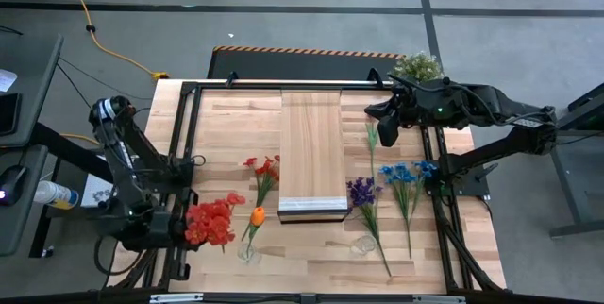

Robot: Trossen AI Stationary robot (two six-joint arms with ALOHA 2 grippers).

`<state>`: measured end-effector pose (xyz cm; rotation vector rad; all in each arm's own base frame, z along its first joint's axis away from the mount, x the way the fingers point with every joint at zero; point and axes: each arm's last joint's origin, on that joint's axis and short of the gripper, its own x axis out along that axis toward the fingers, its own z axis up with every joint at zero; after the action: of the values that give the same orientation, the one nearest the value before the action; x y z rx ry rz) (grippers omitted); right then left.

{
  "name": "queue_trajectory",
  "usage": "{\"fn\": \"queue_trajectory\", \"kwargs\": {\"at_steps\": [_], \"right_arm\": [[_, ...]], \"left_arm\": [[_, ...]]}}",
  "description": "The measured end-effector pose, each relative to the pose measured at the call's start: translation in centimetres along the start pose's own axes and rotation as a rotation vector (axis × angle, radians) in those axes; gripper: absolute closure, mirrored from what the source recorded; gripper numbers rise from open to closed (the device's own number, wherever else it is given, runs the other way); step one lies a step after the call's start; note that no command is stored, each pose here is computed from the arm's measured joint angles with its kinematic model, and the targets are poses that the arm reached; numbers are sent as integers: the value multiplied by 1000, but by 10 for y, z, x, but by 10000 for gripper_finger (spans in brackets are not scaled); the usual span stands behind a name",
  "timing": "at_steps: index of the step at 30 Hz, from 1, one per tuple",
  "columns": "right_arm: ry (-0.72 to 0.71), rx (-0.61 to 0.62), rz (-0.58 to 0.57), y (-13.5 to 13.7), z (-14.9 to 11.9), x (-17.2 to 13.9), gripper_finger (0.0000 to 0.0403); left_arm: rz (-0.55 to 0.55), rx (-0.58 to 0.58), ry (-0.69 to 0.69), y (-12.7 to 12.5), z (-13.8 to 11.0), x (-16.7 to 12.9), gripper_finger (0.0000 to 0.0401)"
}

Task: Pick and place flowers into a vace then onto a shelf
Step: Put the top red flowers into the left transparent vase

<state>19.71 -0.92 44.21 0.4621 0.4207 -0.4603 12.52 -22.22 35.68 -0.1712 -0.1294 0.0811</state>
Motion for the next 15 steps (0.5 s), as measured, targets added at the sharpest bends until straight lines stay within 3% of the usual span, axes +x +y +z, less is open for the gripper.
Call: {"fn": "queue_trajectory", "kwargs": {"at_steps": [15], "right_arm": [[19,38,29,1,-1,0,402]], "left_arm": [[-99,93,-78,-19,-12,4,360]]}}
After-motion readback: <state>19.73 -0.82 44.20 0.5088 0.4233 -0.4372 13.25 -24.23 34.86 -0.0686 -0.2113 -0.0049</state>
